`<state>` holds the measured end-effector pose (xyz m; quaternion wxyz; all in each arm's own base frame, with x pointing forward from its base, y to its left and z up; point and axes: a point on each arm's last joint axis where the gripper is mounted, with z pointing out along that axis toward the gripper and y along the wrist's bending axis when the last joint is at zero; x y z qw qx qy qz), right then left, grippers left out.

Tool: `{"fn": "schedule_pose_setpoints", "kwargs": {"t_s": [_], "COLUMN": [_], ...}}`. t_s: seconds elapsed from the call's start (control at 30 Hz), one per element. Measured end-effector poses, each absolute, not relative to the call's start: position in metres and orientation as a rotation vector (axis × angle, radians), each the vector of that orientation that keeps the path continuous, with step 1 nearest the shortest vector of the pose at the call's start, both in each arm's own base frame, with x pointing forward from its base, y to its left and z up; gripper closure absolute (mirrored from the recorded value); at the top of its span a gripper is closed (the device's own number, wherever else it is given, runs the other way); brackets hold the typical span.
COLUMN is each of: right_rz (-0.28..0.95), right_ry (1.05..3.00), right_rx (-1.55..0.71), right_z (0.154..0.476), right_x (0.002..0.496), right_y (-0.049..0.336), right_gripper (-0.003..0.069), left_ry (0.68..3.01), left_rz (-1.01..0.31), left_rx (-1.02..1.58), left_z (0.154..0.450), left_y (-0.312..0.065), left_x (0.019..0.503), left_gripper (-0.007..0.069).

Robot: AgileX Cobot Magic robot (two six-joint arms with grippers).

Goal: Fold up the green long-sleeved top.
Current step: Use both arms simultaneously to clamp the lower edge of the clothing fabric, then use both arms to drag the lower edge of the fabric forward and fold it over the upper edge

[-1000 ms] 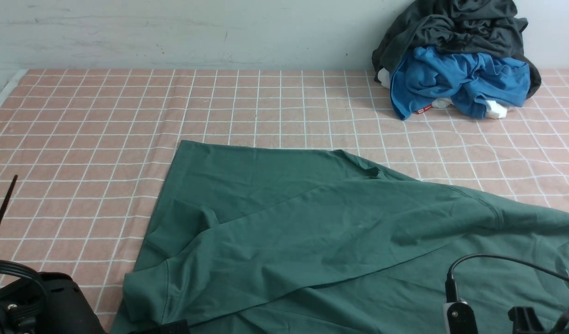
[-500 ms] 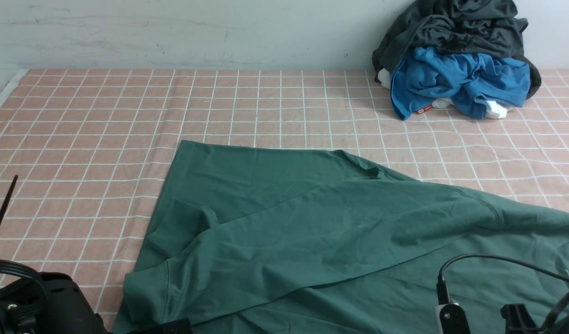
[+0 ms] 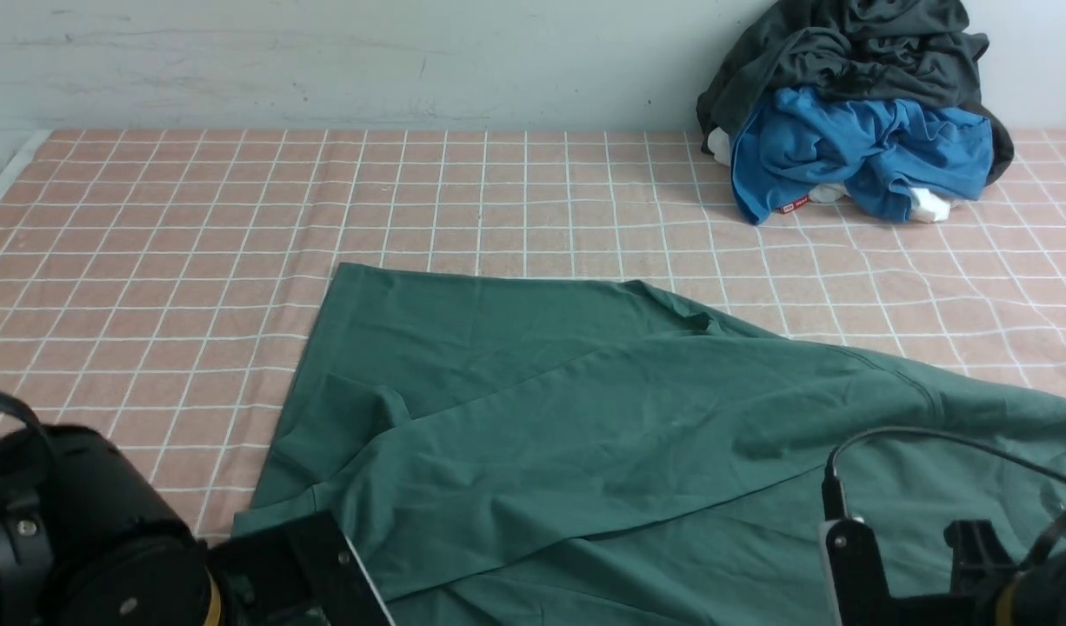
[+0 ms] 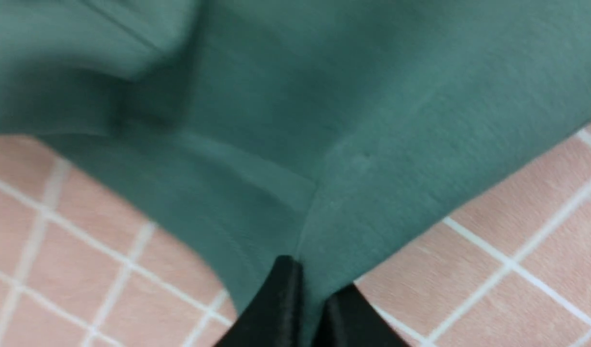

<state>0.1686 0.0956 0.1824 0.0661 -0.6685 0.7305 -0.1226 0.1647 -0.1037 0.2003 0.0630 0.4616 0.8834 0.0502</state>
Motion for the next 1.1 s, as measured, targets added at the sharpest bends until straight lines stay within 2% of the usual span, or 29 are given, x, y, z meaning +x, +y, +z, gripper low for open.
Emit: {"fn": "schedule_pose_setpoints", "kwargs": {"t_s": [0.23,0.43,0.63,0.8,1.1], "right_rz": [-0.357,-0.252,-0.193,-0.202,-0.209], "right_ry": [2.316,2.38,2.392,2.391,2.413], "right_rx": [-1.717,-1.484,-1.403,-1.39,-1.351], "right_z": [0.228,0.261,0.268,0.267,0.246], "right_x": [0.214,0.262,0.309,0.343,0.401], "right_y": [0.084,0.067,0.064,0.066,0.065], "right_gripper": [0.0657,0.0658,0.0658,0.0658,0.0658], "left_ry": [2.562,2.546,2.555,2.55,2.552], "left_rz": [0.156,0.184,0.178,0.182,0.194], "left_rx": [1.271,1.172,1.18,1.171,1.05], "left_z": [0.247,0.277,0.279,0.278,0.272], "left_y": [-0.101,-0.093,-0.101,-0.105,-0.09], "left_x": [0.209,0.263,0.324,0.367,0.435], "left_gripper": [0.0608,0.0608,0.0608,0.0608,0.0608]}}
